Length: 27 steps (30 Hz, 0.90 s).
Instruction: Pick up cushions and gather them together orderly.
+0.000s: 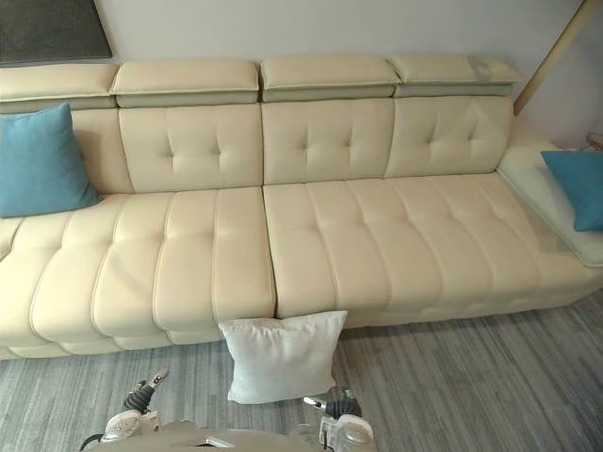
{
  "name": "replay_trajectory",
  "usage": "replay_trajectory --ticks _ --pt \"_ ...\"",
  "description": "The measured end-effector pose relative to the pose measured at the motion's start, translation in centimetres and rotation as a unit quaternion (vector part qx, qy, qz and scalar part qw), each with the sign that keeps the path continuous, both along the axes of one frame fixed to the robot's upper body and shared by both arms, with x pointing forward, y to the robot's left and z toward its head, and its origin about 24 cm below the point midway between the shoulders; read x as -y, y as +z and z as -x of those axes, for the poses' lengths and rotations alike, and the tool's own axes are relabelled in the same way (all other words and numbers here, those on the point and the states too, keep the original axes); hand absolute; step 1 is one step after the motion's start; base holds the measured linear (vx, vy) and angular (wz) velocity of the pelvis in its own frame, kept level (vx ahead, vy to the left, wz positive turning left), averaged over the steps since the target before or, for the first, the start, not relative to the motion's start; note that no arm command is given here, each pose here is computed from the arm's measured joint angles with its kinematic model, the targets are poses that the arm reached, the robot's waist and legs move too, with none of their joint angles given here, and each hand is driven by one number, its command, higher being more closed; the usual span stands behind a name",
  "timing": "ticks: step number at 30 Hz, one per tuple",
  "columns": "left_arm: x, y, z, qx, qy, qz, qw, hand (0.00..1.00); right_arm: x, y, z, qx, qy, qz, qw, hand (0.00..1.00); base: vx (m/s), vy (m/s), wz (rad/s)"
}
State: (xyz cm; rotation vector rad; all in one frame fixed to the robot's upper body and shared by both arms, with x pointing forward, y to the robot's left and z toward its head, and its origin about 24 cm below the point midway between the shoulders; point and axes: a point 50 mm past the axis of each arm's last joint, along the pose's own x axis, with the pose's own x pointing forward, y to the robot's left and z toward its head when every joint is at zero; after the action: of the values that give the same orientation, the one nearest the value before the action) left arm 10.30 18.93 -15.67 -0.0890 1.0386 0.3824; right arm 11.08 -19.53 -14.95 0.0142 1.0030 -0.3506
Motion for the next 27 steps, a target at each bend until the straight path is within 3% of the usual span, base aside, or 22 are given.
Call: replay_trajectory --ticks 8,16,27 --pt "0.5 0.3 -0.9 0.015 -0.023 -0.003 1.0 0.0 0.3 0.5 -1.2 0.017 0.014 0.025 0.999 0.0 -0.03 -0.014 -0.04" --pt "-0.3 4.2 -8.9 0.138 -0.034 -0.04 0.989 0.0 1.1 6.5 -10.4 0.183 0.036 0.094 0.978 0.0 -0.2 -0.015 -0.24" --pt "-0.9 13.0 -19.2 0.324 -0.015 -0.07 0.943 0.0 2.7 17.9 -20.4 0.385 -0.012 0.166 0.908 0.0 -0.11 -0.032 -0.12"
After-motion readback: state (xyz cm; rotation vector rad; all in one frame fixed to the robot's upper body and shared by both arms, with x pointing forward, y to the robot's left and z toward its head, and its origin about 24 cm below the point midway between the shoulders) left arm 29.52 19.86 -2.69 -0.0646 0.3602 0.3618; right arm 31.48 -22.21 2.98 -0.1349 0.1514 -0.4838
